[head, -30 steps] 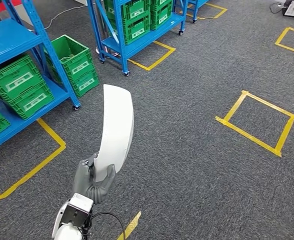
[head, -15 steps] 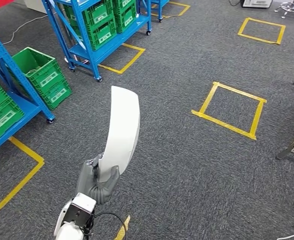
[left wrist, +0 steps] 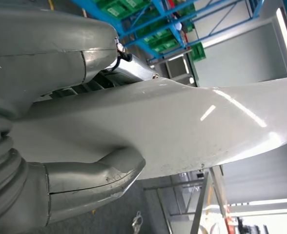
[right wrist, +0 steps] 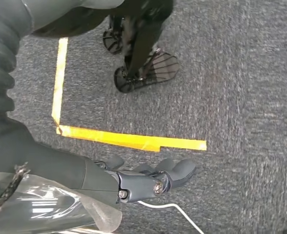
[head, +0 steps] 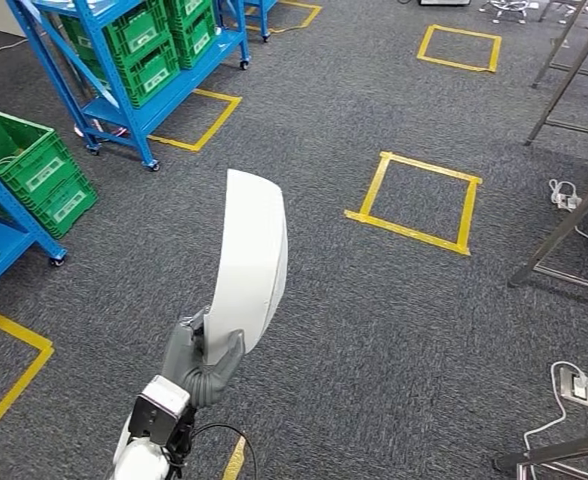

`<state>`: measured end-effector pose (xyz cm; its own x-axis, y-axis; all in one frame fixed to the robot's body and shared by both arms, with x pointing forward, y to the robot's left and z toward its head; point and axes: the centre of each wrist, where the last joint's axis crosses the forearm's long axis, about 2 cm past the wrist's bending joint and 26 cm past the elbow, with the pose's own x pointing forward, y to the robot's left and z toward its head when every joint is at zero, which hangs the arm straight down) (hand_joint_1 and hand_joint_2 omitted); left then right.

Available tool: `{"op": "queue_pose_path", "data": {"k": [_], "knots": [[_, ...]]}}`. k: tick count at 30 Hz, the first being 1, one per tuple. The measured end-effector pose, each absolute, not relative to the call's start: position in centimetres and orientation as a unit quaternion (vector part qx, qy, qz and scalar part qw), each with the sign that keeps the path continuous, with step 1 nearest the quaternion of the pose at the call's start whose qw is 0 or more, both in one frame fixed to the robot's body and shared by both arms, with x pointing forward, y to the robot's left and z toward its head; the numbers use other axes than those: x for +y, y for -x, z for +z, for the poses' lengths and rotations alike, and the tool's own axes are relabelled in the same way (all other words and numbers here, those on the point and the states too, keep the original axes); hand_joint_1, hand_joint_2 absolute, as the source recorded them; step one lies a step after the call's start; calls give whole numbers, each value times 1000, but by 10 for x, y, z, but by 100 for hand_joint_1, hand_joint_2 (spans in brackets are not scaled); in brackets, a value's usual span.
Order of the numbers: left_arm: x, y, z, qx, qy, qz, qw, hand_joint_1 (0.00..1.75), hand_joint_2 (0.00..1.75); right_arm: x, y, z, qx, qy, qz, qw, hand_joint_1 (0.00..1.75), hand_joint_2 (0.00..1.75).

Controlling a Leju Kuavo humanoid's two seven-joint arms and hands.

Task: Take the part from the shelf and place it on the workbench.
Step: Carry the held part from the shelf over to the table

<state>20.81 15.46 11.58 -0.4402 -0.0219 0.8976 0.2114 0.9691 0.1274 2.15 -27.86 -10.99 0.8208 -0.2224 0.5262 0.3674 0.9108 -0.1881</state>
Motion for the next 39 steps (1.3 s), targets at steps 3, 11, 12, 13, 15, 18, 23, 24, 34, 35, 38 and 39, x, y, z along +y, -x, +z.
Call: {"op": "queue_pose_path", "data": {"k": [3, 11, 12, 13, 15, 18, 23, 24, 34, 35, 38, 39], "knots": [[154, -208, 116, -842, 57, -111, 525, 175, 175, -279, -21, -110, -256, 142, -157, 943, 0, 175], [156, -207, 114, -839, 55, -113, 529, 175, 175, -279, -20, -110, -256, 141, -160, 943, 0, 175], [156, -207, 114, -839, 56, -113, 529, 175, 175, -279, -20, -110, -256, 141, -160, 943, 0, 175], [156, -208, 114, -839, 56, -112, 529, 175, 175, -278, -19, -110, -256, 139, -160, 943, 0, 175], [156, -207, 114, -839, 56, -112, 530, 175, 175, -275, -21, -110, -260, 135, -159, 943, 0, 175], [156, -208, 114, -838, 57, -109, 531, 175, 175, -270, -21, -108, -260, 133, -162, 943, 0, 175], [154, -207, 115, -837, 59, -105, 534, 175, 175, -264, -25, -106, -261, 136, -167, 941, 0, 175], [154, -207, 114, -836, 58, -105, 535, 175, 175, -264, -26, -105, -262, 136, -168, 941, 0, 175], [155, -207, 114, -835, 59, -105, 537, 175, 175, -265, -26, -103, -264, 144, -169, 939, 0, 175], [155, -207, 114, -835, 59, -105, 537, 175, 175, -265, -25, -103, -264, 144, -169, 939, 0, 175], [155, -207, 114, -835, 59, -105, 537, 175, 175, -264, -27, -103, -266, 144, -169, 938, 0, 175], [155, -207, 113, -834, 59, -106, 538, 175, 175, -264, -28, -103, -266, 145, -169, 938, 0, 175]]}}
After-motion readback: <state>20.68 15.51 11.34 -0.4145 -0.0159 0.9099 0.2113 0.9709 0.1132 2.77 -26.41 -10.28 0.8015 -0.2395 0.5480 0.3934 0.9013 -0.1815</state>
